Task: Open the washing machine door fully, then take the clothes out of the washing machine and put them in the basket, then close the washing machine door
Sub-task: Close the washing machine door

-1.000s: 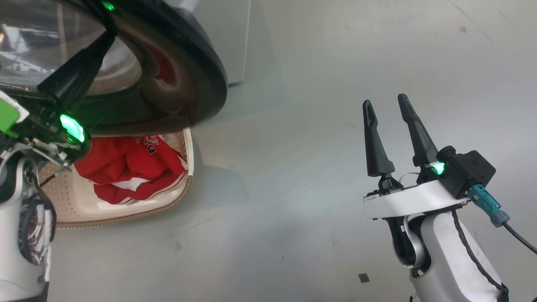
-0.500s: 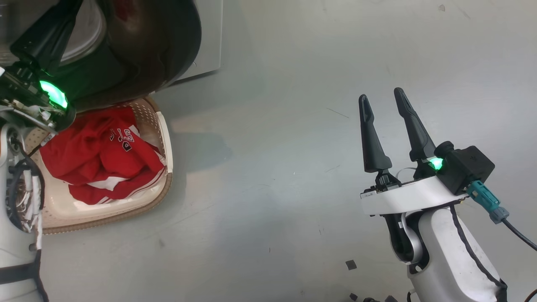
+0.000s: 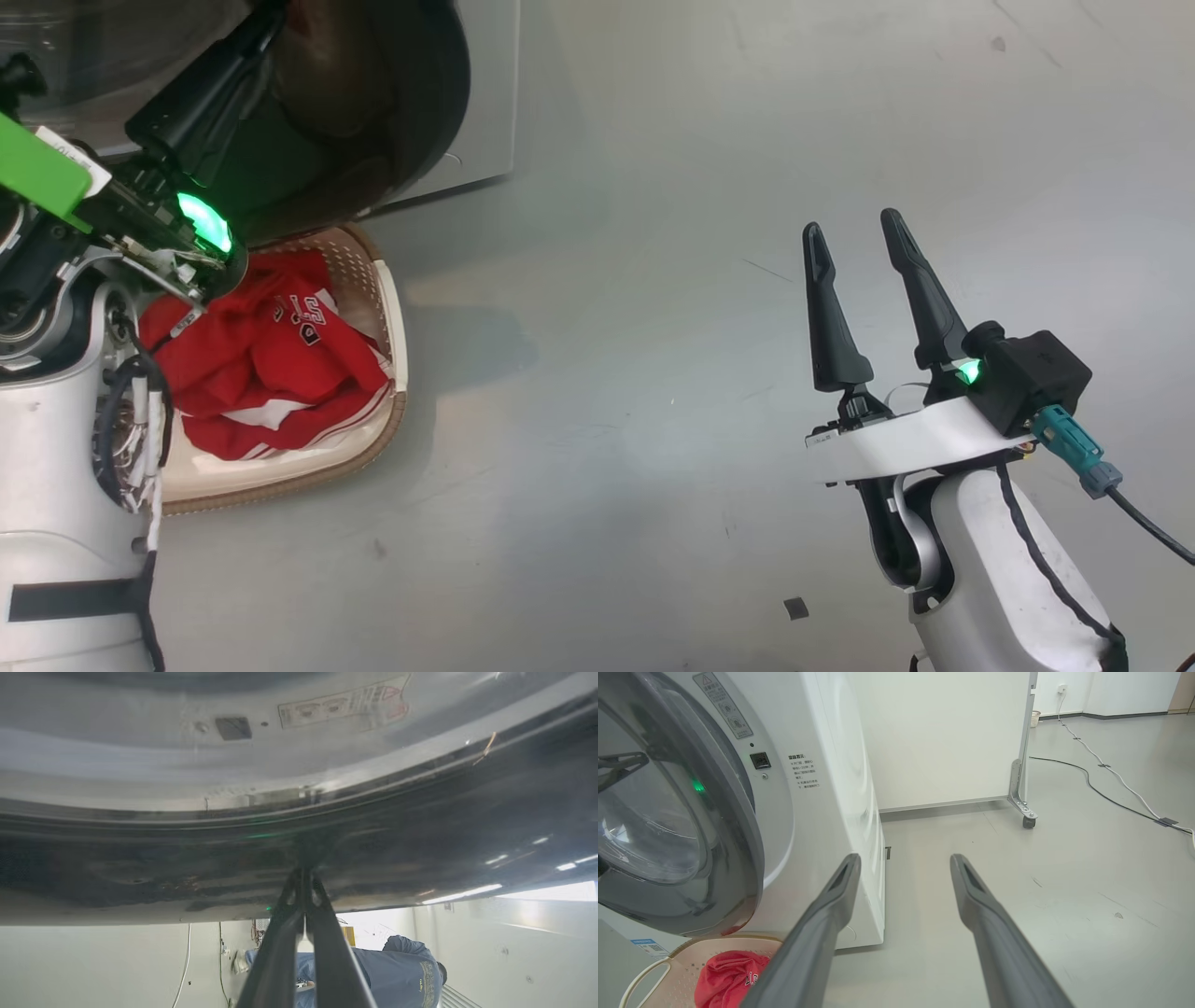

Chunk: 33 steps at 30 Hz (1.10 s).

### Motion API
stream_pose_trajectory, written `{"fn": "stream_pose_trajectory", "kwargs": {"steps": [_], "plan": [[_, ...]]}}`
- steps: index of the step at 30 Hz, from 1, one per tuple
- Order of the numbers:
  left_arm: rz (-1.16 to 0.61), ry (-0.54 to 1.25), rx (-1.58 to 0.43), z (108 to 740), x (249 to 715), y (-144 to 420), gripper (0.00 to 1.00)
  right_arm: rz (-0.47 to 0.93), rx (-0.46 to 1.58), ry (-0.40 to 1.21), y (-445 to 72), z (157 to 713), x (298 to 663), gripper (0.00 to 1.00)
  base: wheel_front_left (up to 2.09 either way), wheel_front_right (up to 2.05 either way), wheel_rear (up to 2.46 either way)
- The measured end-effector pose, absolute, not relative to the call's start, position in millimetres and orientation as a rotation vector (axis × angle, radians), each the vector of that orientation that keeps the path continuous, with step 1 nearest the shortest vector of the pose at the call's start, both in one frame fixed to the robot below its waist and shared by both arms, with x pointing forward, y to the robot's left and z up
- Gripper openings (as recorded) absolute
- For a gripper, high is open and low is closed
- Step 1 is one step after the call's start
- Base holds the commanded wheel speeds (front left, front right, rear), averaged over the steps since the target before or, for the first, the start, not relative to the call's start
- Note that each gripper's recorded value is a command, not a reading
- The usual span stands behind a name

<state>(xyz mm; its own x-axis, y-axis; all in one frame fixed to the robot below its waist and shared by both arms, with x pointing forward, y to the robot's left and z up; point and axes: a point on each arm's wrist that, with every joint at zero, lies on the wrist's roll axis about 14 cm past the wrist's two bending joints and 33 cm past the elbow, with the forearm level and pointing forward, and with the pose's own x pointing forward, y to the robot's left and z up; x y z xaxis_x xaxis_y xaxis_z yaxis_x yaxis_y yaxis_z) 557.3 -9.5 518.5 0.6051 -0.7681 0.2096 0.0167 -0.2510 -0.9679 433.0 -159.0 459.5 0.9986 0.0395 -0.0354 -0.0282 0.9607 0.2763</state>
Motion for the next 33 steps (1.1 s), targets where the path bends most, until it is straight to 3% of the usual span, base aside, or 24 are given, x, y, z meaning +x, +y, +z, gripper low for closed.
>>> {"fn": "stream_pose_trajectory", "kwargs": {"steps": [16,31,32,33], "plan": [[-0.724,0.504,-1.776,515.7,528.9,51.3,0.0,0.079,0.284,0.034,-142.9,461.9,435.7,1.0,0.0,0.0,0.0],[-0.588,0.33,-1.824,524.7,470.1,115.7,0.0,0.147,0.283,0.025,-122.2,469.5,427.8,1.0,0.0,0.0,0.0],[-0.577,0.322,-1.826,524.3,465.1,119.5,0.18,0.15,0.284,0.024,-121.0,470.2,427.2,1.0,0.0,0.0,0.0],[-0.567,0.311,-1.836,524.7,460.1,123.8,0.26,0.155,0.283,0.023,-119.6,471.1,426.3,1.0,0.0,0.0,0.0]]}}
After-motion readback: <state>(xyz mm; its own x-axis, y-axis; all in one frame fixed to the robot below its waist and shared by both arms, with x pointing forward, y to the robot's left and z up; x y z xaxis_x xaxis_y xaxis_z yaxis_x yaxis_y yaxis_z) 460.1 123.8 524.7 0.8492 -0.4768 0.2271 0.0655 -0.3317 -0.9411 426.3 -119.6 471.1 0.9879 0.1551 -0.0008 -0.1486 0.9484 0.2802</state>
